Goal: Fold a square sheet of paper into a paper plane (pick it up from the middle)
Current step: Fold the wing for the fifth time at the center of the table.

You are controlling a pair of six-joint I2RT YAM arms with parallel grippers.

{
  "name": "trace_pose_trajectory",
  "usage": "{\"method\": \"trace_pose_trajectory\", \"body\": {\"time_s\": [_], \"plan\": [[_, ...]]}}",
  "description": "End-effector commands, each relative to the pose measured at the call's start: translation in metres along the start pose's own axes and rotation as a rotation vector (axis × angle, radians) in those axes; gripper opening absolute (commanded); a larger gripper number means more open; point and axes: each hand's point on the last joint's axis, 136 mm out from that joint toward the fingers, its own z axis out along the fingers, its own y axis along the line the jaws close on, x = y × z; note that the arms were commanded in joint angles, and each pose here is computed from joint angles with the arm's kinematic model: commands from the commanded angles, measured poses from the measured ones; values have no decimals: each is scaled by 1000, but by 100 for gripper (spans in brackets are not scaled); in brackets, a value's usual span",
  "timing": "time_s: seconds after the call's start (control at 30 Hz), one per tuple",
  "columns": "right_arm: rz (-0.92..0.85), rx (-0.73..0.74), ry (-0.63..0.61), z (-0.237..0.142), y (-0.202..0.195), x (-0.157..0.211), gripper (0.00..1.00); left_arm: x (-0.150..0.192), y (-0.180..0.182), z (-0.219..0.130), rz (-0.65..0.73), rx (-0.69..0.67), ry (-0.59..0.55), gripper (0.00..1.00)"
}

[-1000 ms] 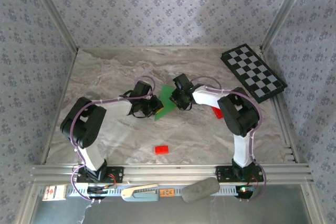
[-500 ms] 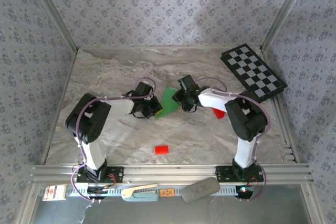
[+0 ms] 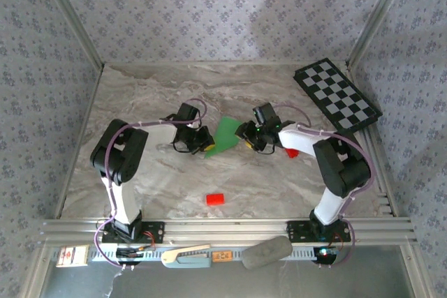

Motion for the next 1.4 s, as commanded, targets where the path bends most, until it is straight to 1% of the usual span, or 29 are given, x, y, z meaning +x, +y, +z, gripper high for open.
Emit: {"method": "trace_pose_trajectory", "body": {"time_s": [0.0, 0.1, 0.23, 0.47, 0.83, 1.03, 1.13, 1.37], "plan": [[23, 6, 52, 8, 2, 8, 49, 10, 27, 7, -24, -86, 55, 7], [56, 12, 58, 13, 0, 12, 45, 9, 28, 7, -29, -88, 53, 7], [91, -29, 44, 18, 3, 13, 41, 10, 30, 8, -32, -91, 53, 7], [126, -47, 62, 24, 6, 17, 36, 9, 29, 7, -33, -91, 51, 7], [169, -22, 103, 33, 2, 26, 33, 8, 29, 6, -37, -89, 44, 7], [147, 19, 41, 18, -4, 22, 35, 7, 30, 6, -38, -97, 35, 7], [146, 12, 26, 13, -4, 20, 36, 7, 30, 6, -39, -99, 34, 7], [163, -21, 87, 26, 1, 30, 35, 7, 29, 5, -38, -97, 33, 7]]}}
